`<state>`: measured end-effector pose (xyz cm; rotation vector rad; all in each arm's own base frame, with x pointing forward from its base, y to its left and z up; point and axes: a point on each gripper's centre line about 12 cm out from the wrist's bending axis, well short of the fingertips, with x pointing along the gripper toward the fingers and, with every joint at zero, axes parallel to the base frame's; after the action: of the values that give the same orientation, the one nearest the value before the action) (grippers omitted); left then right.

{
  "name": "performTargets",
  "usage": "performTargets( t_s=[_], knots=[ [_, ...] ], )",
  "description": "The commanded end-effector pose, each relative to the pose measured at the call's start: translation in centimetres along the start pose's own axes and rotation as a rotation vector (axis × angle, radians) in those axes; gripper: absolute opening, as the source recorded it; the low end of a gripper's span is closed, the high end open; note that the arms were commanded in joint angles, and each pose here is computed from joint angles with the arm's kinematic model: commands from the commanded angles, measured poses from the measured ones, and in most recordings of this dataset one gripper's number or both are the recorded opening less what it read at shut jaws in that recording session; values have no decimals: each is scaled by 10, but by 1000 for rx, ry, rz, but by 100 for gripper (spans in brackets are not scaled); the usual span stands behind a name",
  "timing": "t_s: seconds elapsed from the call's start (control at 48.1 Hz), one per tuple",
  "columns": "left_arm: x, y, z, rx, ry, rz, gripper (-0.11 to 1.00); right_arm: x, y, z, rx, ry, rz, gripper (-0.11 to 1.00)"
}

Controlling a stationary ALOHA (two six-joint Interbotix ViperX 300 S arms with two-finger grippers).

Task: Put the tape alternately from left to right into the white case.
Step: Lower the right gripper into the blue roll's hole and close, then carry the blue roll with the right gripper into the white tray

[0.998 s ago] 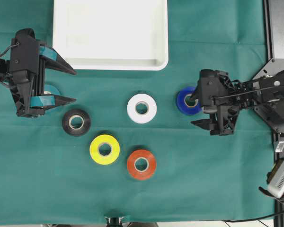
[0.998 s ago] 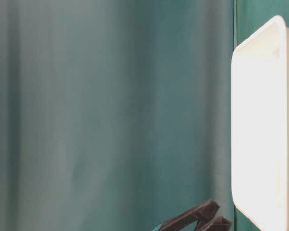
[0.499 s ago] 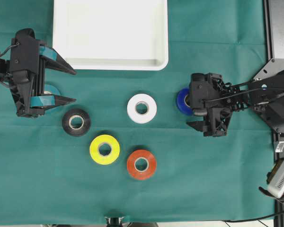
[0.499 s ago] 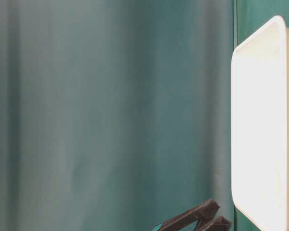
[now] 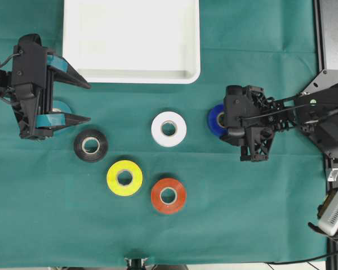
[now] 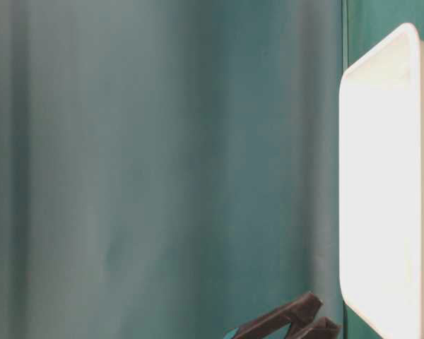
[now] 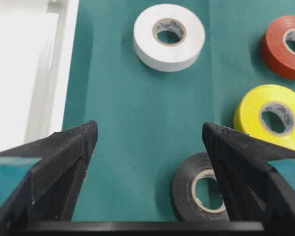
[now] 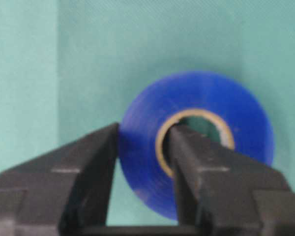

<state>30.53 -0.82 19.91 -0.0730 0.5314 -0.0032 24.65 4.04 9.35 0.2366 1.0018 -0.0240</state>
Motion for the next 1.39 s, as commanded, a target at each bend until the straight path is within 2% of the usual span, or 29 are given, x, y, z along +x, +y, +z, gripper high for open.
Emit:
performTargets(
  t_s=[0.0, 0.312, 0.707, 0.873, 1.06, 1.227, 1.372],
  knots=[
    [-1, -2, 8, -2, -26, -5, 93, -3, 5, 9, -4, -31, 14, 3],
    [-1, -1, 8, -2, -24, -3, 93, -8, 6, 12, -1, -41, 17, 2],
    [-1, -1, 7, -2, -21, -3, 93, -42, 18, 47, 49, -112, 46, 2],
    [-1, -1, 8, -2, -23, -3, 93, -52, 21, 54, 55, -143, 59, 2],
    [-1, -1, 8, -2, -23, -3, 93, -53, 22, 56, 52, -152, 63, 2],
    [-1, -1, 9, -2, -26, -3, 93, -55, 24, 70, 59, -192, 73, 2],
    [-1, -1, 9, -2, -26, -3, 93, -51, 16, 83, 91, -200, 48, 2]
  ],
)
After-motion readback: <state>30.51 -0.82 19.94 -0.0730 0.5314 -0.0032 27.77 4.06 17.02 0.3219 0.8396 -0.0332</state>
